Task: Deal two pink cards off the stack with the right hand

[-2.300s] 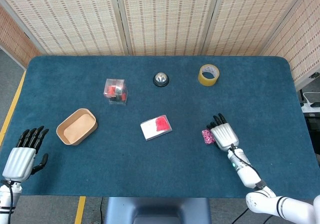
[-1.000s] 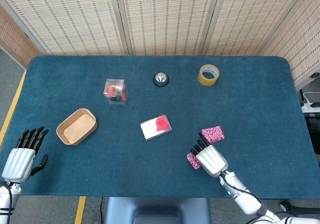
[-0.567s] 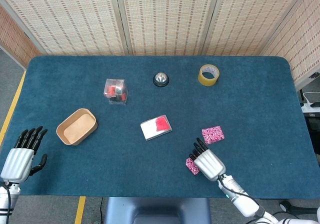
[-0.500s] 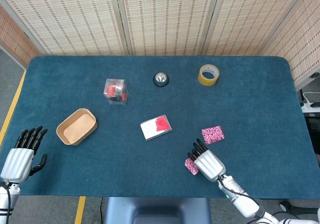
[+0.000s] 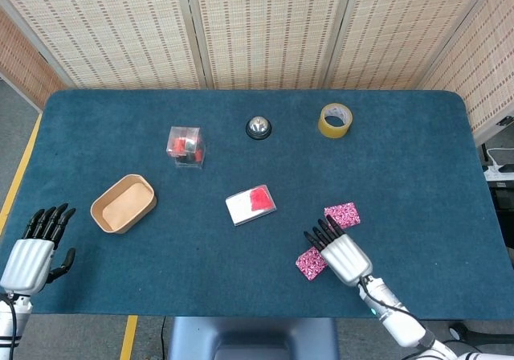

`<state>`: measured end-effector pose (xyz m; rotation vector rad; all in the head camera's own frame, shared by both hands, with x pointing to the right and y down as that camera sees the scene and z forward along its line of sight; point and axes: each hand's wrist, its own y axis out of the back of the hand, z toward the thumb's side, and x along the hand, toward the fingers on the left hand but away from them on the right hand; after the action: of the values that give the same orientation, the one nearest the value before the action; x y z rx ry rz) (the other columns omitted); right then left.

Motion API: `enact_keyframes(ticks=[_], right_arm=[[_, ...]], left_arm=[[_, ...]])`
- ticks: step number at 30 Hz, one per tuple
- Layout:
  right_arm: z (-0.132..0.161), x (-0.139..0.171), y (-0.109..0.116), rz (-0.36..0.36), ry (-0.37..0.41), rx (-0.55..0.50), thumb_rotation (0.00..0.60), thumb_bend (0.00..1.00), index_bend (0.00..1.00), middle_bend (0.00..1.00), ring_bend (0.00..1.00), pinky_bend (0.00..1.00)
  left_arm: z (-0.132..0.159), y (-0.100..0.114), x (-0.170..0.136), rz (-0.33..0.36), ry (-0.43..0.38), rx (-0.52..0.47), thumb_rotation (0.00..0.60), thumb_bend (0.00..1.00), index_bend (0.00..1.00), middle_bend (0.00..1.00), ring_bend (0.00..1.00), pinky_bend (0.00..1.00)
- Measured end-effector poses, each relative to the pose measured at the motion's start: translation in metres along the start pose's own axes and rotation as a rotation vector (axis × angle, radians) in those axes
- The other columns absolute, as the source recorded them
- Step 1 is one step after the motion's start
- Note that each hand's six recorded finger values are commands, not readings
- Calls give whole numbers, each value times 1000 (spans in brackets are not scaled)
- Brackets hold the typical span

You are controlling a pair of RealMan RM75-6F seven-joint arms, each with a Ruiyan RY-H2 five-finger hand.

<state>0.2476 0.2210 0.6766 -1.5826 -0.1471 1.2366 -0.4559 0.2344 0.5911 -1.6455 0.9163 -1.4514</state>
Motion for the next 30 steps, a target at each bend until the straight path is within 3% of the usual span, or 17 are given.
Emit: enact_keyframes(ticks=[10,18,30], right_arm=[[-61,-41,-14,63,-176,-39,600,271,59,108,0,0],[-58,-64,-22,91,-177,-35,600,271,117,117,0,0],[-58,-66,-30,109,-189,-14,600,271,200,173,8,0]], left_arm=[[3,-2,3,-12,-2,6,600,483,0,0,0,60],[0,-3,3,-14,5,11,600,484,0,0,0,60],[1,-3,3,-13,1,8,600,482,0,0,0,60]])
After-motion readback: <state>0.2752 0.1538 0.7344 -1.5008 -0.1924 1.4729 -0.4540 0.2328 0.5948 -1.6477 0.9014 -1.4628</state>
